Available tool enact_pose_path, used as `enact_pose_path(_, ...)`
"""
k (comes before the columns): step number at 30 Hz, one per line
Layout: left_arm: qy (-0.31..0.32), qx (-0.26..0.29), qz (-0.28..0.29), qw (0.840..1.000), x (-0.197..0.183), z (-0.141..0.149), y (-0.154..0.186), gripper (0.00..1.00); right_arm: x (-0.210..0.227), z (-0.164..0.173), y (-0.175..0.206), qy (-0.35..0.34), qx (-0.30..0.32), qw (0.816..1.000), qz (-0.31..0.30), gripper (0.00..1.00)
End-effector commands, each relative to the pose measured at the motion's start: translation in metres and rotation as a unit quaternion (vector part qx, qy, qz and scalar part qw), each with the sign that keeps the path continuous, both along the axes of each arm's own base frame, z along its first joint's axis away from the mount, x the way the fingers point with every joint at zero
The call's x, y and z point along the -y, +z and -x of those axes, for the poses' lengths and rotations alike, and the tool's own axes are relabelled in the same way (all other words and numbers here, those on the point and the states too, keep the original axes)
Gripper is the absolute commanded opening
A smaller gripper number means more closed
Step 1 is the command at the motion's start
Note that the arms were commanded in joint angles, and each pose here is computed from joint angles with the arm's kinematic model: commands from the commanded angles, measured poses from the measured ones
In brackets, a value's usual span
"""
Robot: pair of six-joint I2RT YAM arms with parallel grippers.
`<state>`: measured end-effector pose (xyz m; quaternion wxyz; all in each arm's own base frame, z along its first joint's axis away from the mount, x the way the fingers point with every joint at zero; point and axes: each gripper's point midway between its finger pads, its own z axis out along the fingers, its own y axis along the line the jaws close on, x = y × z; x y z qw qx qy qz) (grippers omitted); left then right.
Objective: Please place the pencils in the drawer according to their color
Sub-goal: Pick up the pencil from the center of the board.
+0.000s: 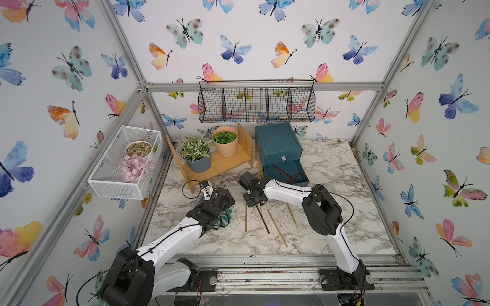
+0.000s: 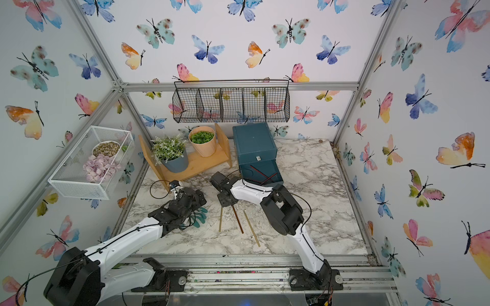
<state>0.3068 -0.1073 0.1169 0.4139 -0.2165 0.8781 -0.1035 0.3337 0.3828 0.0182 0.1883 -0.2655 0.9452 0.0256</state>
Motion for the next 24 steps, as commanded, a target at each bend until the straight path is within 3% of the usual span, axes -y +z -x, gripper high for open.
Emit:
enact_pose_path(1, -0.005, 0.0, 0.005, 1.0, 0.0, 0.001, 0.003, 0.98, 0.031, 0.027, -0.041, 0.002, -0.067, 0.996, 0.059, 0.21)
enact_pose_path(11, -0.004, 0.002, 0.004, 1.0, 0.0, 0.0, 0.006, 0.98, 0.028, 0.029, -0.036, 0.008, -0.07, 0.996, 0.048, 0.03)
enact_pose_path(24, -0.007, -0.002, 0.004, 1.0, 0.001, -0.003, 0.004, 0.99, 0.008, 0.023, 0.02, 0.021, -0.041, 0.999, -0.02, 0.03)
